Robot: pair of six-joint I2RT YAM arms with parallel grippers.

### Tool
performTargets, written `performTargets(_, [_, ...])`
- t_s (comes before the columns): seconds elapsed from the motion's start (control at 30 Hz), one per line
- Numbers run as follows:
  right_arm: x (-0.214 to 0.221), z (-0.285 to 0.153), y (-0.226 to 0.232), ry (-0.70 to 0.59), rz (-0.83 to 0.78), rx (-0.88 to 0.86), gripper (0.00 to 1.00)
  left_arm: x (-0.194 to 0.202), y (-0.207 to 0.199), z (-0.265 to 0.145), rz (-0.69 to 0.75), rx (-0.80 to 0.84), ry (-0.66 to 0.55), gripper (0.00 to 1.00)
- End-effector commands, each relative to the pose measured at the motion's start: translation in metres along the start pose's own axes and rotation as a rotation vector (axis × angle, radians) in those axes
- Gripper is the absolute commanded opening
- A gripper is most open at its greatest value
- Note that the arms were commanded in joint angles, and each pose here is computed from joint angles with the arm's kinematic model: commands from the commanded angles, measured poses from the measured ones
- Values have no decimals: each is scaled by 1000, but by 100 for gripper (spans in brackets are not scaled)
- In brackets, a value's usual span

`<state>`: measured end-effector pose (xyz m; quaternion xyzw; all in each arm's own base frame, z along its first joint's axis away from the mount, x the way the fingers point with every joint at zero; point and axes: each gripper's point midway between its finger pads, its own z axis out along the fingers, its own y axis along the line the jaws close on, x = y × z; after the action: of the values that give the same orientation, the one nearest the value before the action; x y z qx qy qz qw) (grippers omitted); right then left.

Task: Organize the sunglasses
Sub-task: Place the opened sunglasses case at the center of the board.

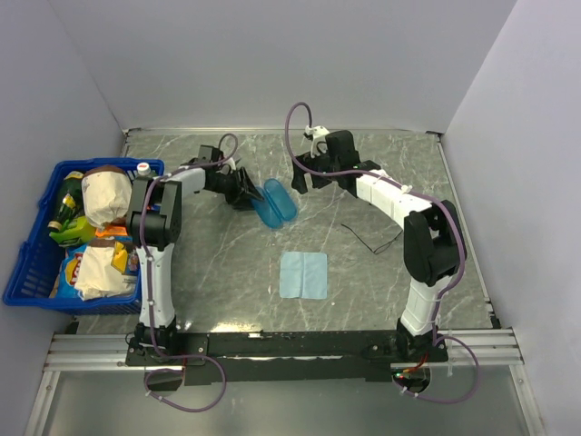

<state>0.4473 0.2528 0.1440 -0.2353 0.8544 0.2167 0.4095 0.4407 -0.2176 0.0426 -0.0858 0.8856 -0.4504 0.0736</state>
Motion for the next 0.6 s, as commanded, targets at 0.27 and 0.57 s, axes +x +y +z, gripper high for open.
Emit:
performTargets(0.27, [-11, -13, 2, -23, -43, -2, 96, 20, -34, 5, 64, 86, 29, 60])
performTargets(0.57, [28, -18, 32, 115, 0, -193, 96, 57, -82, 15, 186, 209, 158, 67])
